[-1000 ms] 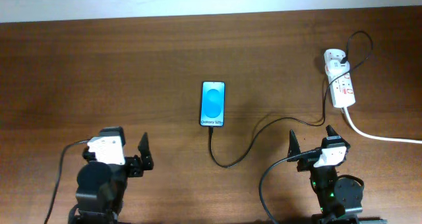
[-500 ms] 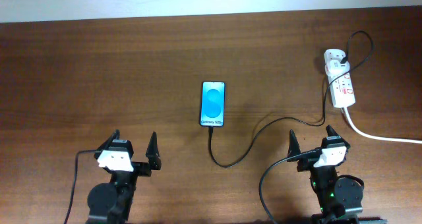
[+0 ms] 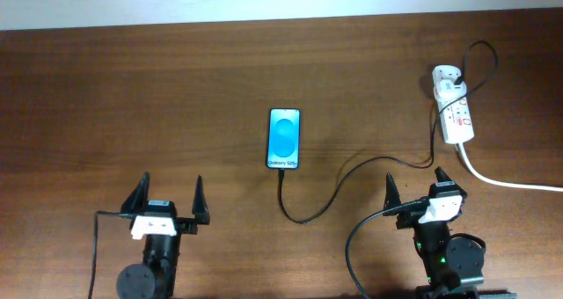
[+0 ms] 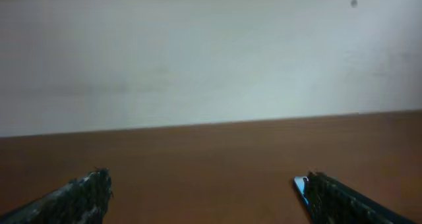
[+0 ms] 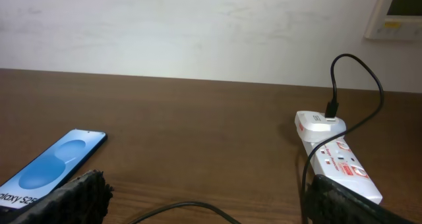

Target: Plug charger to phone and switch on socket

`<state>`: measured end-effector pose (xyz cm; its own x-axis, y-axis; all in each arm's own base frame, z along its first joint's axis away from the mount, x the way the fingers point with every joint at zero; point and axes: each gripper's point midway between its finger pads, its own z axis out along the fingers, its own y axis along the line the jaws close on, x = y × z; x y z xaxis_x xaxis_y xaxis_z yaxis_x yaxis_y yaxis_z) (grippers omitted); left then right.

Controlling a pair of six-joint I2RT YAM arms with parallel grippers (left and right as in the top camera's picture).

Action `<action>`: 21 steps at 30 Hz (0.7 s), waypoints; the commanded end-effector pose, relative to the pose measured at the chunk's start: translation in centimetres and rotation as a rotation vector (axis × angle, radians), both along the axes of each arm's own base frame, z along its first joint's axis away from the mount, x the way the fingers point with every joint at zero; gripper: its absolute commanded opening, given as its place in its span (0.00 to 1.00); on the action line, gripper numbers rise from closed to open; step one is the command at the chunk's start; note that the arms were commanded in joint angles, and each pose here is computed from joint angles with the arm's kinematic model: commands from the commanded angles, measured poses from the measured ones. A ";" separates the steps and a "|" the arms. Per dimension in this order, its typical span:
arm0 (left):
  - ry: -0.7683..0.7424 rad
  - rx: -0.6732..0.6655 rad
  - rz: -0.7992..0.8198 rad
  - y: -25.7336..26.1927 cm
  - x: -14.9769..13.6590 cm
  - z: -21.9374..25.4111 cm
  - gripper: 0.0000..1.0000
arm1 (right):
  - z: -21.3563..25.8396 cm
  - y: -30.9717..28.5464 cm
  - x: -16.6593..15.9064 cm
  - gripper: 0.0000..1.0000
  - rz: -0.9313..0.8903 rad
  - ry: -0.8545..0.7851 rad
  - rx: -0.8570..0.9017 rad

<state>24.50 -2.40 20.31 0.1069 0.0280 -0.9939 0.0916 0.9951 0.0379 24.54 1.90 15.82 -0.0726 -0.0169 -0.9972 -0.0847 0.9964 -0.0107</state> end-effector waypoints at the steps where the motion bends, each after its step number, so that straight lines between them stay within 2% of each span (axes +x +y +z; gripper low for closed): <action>1: -0.014 -0.050 0.022 0.7 -0.1 0.3 0.99 | -0.2 0.0 0.0 0.98 -0.001 0.003 -0.008; 5: 0.063 -0.134 0.037 1.2 0.1 -1.5 0.99 | -0.2 0.0 0.0 0.98 -0.001 0.004 -0.008; 7: 0.170 -0.208 0.077 1.8 0.1 -4.1 0.99 | -0.2 0.0 0.0 0.99 -0.001 0.003 -0.008; 9: 0.188 -0.223 0.088 1.9 0.1 -4.5 0.99 | -0.2 0.0 0.0 0.98 -0.001 0.004 -0.008; 13: 0.191 -0.217 0.088 1.9 0.1 -4.6 0.99 | -0.2 0.0 0.0 0.98 -0.001 0.004 -0.008; 16: 0.190 -0.074 0.052 1.3 0.1 -4.7 0.99 | -0.2 0.0 0.0 0.98 -0.001 0.003 -0.008; 21: 0.188 -0.045 0.054 1.3 0.1 -4.7 0.99 | -0.2 0.0 0.0 0.98 -0.001 0.004 -0.008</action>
<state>24.59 -1.04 15.75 -0.0792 -0.0526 -0.9955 0.0292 0.9981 -0.0550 24.54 1.90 15.82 -0.0726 -0.0165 -0.9972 -0.0846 0.9964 -0.0104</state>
